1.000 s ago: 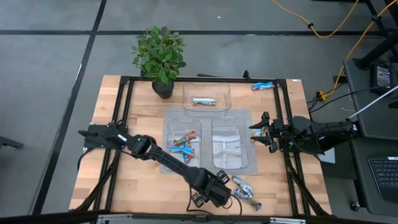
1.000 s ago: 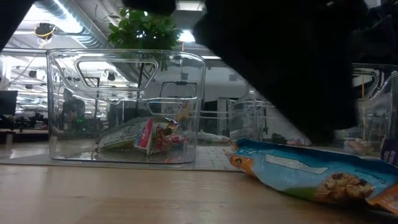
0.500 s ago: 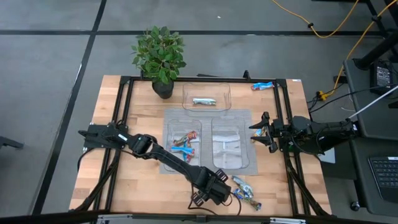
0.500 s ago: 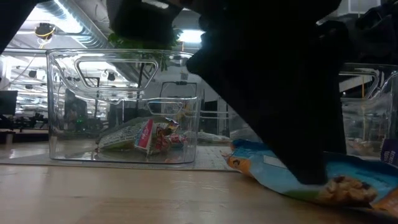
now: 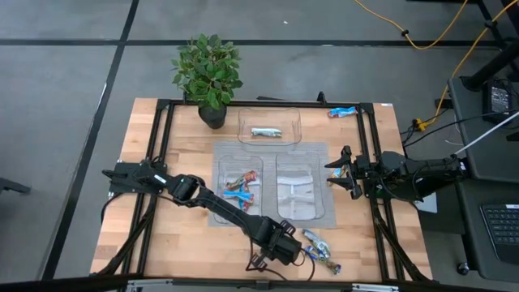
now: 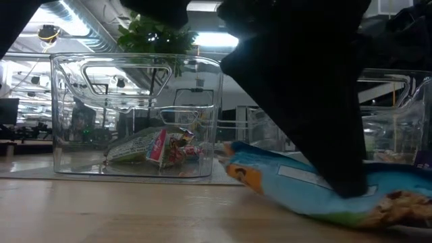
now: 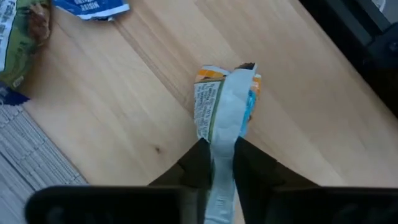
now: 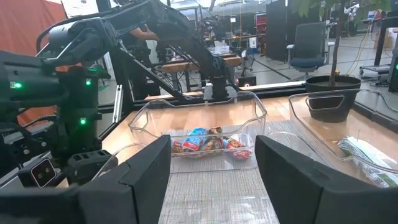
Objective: Pick and place Granola Bars by type
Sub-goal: Put the yellow granola bar into the top transparent bin
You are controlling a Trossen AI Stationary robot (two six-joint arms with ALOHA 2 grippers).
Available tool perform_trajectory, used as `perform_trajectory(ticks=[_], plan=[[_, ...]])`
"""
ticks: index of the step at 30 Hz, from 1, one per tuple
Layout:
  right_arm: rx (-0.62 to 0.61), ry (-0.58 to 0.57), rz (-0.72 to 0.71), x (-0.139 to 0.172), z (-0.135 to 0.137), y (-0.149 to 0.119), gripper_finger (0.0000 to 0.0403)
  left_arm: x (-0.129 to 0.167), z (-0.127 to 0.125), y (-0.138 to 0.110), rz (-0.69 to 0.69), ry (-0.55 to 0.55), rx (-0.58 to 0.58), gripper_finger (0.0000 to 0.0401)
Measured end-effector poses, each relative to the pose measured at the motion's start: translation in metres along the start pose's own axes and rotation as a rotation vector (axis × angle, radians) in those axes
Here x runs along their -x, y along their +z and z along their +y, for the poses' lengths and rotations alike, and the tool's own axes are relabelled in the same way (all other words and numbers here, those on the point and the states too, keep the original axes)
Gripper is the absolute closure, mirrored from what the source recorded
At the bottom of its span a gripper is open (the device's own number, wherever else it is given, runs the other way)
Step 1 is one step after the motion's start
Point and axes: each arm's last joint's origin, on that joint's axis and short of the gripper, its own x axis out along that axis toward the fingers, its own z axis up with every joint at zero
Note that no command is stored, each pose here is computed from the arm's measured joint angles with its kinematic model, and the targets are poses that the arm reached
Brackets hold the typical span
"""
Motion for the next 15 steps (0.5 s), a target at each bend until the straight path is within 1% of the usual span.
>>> perform_trajectory(ticks=[5,10,12,15], plan=[[0.000,0.000,0.001,0.000,0.000,0.000,0.0167,0.000,0.000,0.000,-0.001,0.000,0.044,0.0380],[0.000,0.000,0.001,0.000,0.000,0.000,0.0167,0.005,-0.002,0.002,-0.016,-0.032,0.084,0.0384],[-0.001,0.000,0.000,0.000,0.000,0.000,0.0167,0.014,-0.002,0.003,-0.020,-0.048,0.096,0.0383],[0.000,0.000,0.000,0.000,0.000,0.000,0.0167,0.033,-0.002,0.008,-0.060,-0.047,0.109,0.0383]])
